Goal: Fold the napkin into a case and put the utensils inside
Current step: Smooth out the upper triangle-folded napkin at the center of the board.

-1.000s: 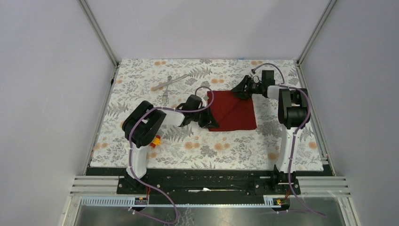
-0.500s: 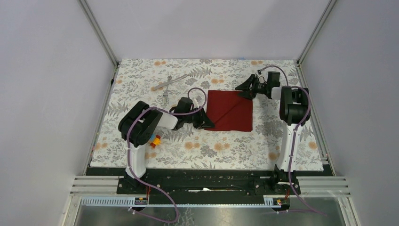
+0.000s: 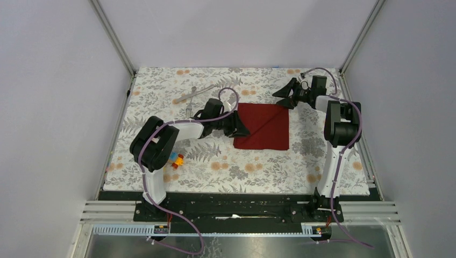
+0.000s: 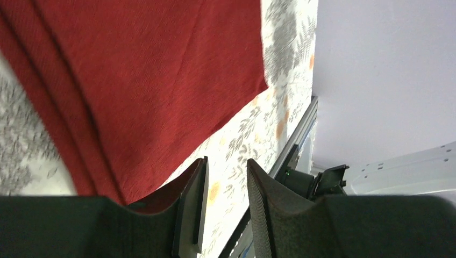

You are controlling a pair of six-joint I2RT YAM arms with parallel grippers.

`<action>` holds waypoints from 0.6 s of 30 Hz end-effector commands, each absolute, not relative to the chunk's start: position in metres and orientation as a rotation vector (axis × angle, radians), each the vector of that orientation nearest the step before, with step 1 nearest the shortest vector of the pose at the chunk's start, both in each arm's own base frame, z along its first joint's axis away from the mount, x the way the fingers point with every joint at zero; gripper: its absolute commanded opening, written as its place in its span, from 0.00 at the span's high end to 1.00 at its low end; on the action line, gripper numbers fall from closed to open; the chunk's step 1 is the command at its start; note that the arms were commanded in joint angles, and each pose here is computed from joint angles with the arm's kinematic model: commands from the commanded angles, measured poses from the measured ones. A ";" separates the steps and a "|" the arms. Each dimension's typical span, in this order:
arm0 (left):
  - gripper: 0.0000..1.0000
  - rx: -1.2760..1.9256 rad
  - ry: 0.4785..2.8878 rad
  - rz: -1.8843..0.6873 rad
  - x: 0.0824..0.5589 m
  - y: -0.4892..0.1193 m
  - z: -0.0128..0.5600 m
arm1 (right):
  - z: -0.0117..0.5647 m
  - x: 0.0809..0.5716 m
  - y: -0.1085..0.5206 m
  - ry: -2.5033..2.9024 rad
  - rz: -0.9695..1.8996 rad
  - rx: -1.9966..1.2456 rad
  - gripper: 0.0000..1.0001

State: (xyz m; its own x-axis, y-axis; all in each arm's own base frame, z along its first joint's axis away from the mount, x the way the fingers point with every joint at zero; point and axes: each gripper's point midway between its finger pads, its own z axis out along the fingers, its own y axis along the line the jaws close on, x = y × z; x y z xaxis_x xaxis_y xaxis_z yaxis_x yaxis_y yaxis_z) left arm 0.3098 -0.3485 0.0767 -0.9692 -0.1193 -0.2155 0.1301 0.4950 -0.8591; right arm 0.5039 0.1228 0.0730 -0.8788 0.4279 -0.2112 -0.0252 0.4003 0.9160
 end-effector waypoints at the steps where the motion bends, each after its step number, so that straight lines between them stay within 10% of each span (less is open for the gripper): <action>1: 0.64 0.035 2.450 -1.444 0.335 -0.357 0.078 | 0.083 0.498 0.120 2.219 1.453 0.313 0.25; 18: 0.64 -0.116 2.565 -1.219 0.342 -0.314 0.011 | 0.037 0.505 0.109 2.429 1.228 0.206 0.26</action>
